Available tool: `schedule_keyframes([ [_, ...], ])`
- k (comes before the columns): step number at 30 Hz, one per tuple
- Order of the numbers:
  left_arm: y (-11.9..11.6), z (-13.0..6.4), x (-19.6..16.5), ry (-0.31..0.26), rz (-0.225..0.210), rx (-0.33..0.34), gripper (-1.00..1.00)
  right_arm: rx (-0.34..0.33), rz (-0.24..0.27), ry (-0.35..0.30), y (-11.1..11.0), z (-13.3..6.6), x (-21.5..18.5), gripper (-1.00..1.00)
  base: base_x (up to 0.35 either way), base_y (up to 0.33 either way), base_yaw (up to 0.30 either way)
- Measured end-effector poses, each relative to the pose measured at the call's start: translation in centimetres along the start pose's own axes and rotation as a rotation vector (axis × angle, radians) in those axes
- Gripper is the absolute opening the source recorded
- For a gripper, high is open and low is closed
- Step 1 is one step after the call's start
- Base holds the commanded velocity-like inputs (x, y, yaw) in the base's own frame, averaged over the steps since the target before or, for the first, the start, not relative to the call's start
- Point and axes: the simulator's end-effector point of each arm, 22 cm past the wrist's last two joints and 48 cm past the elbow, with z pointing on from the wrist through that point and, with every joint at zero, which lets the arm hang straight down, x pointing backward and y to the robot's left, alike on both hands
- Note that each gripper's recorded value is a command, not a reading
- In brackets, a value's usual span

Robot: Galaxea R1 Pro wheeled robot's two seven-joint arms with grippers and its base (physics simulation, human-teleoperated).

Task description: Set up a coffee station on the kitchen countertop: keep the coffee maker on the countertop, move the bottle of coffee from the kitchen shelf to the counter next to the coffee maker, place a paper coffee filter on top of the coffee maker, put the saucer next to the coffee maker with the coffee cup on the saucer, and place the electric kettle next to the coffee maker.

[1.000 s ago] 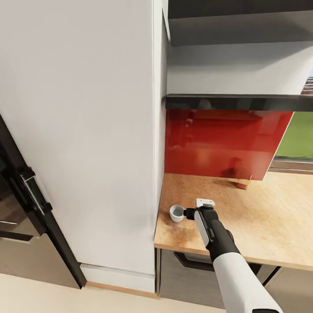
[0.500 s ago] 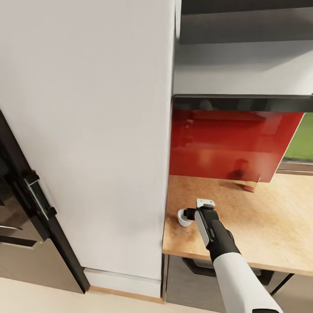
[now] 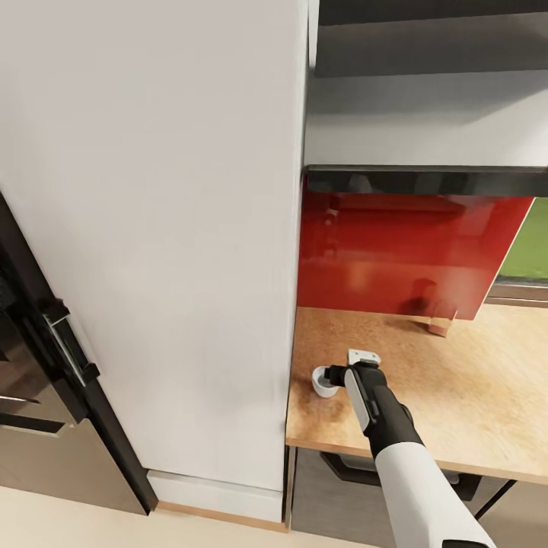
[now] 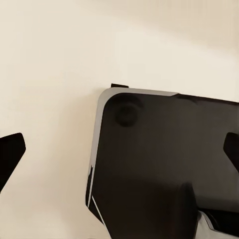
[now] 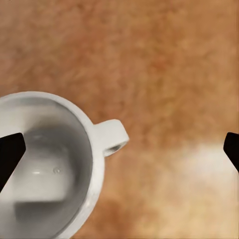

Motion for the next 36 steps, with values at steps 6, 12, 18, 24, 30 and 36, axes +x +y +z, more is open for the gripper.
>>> schedule_keyframes([
  [6,0.0,0.0,0.0,0.0,0.0,0.0,1.0,-0.001,-0.015,0.074,0.3,1.2,3.1,1.0,0.0,0.0,0.0],
  [12,0.0,0.0,0.0,0.0,0.0,0.0,1.0,-0.004,-0.016,0.09,0.4,1.4,3.8,1.0,0.0,0.0,0.0],
  [18,0.0,0.0,0.0,0.0,0.0,0.0,1.0,-0.034,0.017,0.101,1.1,1.4,4.1,1.0,0.0,0.0,0.0],
  [24,0.0,0.0,0.0,0.0,0.0,0.0,1.0,-0.039,0.022,0.102,1.2,1.3,4.1,-1.0,0.0,0.0,0.0],
  [30,0.0,0.0,0.0,0.0,0.0,0.0,1.0,-0.031,0.013,0.096,1.0,1.3,3.9,-1.0,0.0,0.0,0.0],
  [36,0.0,0.0,0.0,0.0,0.0,0.0,1.0,-0.038,0.02,0.097,1.2,1.3,3.9,-1.0,0.0,0.0,0.0],
])
